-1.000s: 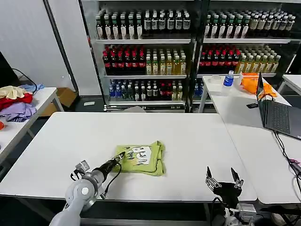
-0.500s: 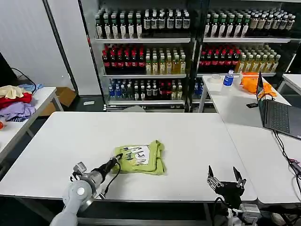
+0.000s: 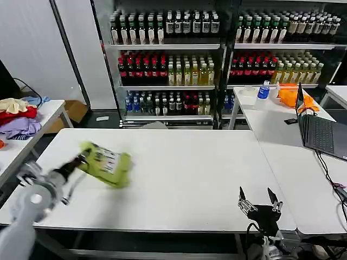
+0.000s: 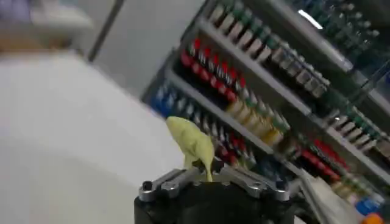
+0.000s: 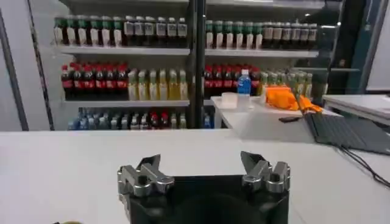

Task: Fold and organize the clothes.

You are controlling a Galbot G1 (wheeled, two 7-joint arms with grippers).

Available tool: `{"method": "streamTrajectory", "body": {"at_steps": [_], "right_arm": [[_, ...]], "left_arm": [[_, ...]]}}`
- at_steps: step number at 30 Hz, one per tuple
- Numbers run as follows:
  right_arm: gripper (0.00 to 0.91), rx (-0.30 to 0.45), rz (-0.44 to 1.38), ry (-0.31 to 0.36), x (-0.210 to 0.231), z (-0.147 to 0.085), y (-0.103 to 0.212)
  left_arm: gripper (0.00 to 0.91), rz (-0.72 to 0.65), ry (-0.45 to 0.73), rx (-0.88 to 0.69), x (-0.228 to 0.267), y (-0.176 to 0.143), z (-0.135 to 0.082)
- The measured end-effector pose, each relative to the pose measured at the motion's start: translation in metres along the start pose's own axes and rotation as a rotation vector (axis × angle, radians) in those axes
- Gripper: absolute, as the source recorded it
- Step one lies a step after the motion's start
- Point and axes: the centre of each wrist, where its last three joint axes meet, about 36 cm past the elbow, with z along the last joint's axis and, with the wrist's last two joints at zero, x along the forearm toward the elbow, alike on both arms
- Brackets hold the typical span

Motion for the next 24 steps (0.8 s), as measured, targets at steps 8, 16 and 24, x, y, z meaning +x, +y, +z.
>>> {"method": "streamTrajectory", "body": {"at_steps": [8,16,24], "right_arm": [[0.907,-0.006,-0.01,0.001,-0.004,-0.001,0.004],[0.907,0.008,0.0,0.018,-0.005,0.004,0.0],[0.907,0.015,0.016,0.03,-0.006,0.009,-0.004]], "left_arm": [[0.02,-0.031,-0.063,-0.343,0.014,-0.02,-0.008],[0.02,-0.058,-0.032,-0.704,-0.009,-0.024,0.106],[0.02,0.087,-0.03,-0.849,-0.02,-0.075,0.171]]}}
